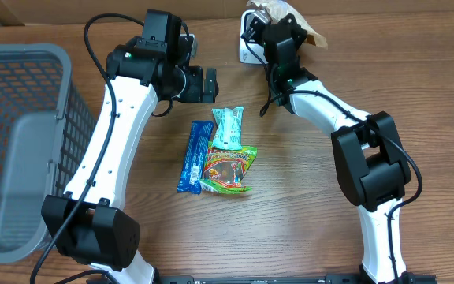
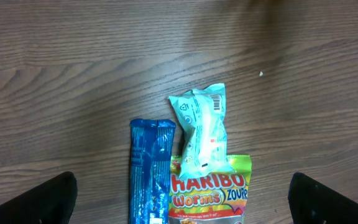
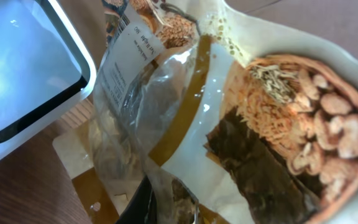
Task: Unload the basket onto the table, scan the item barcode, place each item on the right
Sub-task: 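Hold the PanTree bag barcode over the white scanner, then carry the scanned PanTree bag to the right side of the table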
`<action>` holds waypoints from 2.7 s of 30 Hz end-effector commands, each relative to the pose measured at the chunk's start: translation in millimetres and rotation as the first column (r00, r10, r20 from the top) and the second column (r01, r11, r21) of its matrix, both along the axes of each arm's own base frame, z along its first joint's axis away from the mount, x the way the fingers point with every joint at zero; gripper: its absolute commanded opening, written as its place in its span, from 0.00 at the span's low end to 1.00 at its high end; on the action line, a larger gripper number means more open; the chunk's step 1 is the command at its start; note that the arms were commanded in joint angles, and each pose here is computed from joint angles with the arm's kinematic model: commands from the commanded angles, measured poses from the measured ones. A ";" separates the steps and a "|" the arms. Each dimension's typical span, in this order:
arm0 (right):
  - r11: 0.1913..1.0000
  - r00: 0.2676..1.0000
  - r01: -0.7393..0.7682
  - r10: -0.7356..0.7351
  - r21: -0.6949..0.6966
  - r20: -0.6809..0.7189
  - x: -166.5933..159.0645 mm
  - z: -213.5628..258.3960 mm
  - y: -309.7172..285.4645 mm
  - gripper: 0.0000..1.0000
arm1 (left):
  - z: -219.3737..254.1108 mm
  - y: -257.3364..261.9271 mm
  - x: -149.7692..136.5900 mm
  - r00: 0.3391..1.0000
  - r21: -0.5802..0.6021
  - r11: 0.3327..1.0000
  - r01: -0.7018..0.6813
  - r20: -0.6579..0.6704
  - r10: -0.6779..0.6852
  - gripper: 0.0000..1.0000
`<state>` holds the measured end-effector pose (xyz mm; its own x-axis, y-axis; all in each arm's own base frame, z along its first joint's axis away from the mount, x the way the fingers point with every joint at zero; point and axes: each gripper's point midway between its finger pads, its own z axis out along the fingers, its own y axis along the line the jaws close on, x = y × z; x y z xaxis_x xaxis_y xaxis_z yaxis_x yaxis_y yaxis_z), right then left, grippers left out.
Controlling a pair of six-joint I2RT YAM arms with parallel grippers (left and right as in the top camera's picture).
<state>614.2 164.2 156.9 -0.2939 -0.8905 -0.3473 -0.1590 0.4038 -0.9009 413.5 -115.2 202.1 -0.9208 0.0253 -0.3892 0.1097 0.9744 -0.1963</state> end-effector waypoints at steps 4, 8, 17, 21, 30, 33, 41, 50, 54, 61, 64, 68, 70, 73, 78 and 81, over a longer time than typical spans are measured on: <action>0.998 1.000 -0.016 0.015 -0.056 -0.027 1.1 -0.7 0.9 0.04 | -6.3 -4.1 -0.8 0.999 0.004 1.000 0.030 -0.013 -0.030 1.00; 0.994 0.999 -0.032 0.028 -0.104 -0.040 1.0 -1.6 1.3 0.04 | -6.3 -4.1 -0.8 0.999 0.004 1.000 0.030 -0.013 -0.030 1.00; 0.948 0.994 -0.106 0.092 -0.301 -0.061 0.1 6.9 13.5 0.04 | -6.3 -4.1 -0.8 0.999 0.004 1.000 0.030 -0.013 -0.030 1.00; 0.948 0.995 -0.103 0.103 -0.300 -0.018 1.6 17.3 18.8 0.04 | -5.9 -4.2 -0.1 1.000 0.004 1.000 0.030 -0.009 -0.030 1.00; 0.908 0.987 -0.162 0.154 -0.386 -0.052 2.2 16.3 24.9 0.04 | -5.9 -3.7 -0.5 0.999 0.009 0.999 0.040 -0.008 -0.040 1.00; 0.908 0.987 -0.161 0.153 -0.386 -0.052 2.2 16.4 24.8 0.04 | -6.0 -3.6 -0.7 0.999 0.009 0.999 0.040 -0.009 -0.040 1.00; 0.912 0.991 -0.132 0.128 -0.388 -0.036 2.3 19.9 20.6 0.04 | -6.1 -3.6 -0.8 0.999 0.009 0.999 0.040 -0.010 -0.040 1.00; 0.923 0.993 -0.109 0.119 -0.370 0.005 2.1 35.0 19.4 0.04 | -5.8 -3.5 -0.3 0.999 0.009 0.999 0.039 -0.008 -0.039 1.00; 0.963 0.993 -0.083 0.101 -0.256 0.057 -10.4 79.2 15.2 0.04 | -5.6 -3.9 0.2 0.999 0.008 0.999 0.039 -0.005 -0.039 1.00; 0.988 0.991 -0.071 0.085 0.134 -0.100 -79.9 117.6 8.6 0.04 | -5.7 -3.9 0.0 0.999 0.008 0.999 0.040 -0.006 -0.040 1.00; 0.897 0.959 -0.116 0.212 0.427 -0.186 -126.9 135.1 24.9 0.04 | -5.6 -3.9 0.1 0.999 0.008 0.999 0.040 -0.006 -0.039 1.00; 0.703 0.886 -0.041 0.355 0.710 -0.299 -192.2 153.0 28.3 0.04 | -5.6 -3.9 0.1 0.999 0.008 0.999 0.040 -0.006 -0.039 0.99; 0.628 0.861 0.062 0.360 0.776 -0.360 -217.4 155.8 16.3 0.04 | -5.6 -3.9 0.1 0.999 0.008 0.999 0.040 -0.006 -0.040 1.00; 0.522 0.802 0.258 0.353 0.813 -0.482 -251.2 148.5 -11.7 0.04 | -5.0 -7.5 -0.4 1.000 -0.016 0.999 0.028 -0.011 -0.028 1.00; 0.275 0.701 0.580 0.310 0.767 -0.642 -272.6 116.7 -96.5 0.04 | -6.5 -8.7 -4.9 0.999 -0.024 0.999 0.033 -0.031 -0.033 1.00; -0.022 0.654 0.756 0.072 0.654 -0.753 -272.2 74.5 -188.6 0.04 | -6.6 -10.1 -6.2 0.998 -0.026 0.999 0.047 -0.033 -0.048 1.00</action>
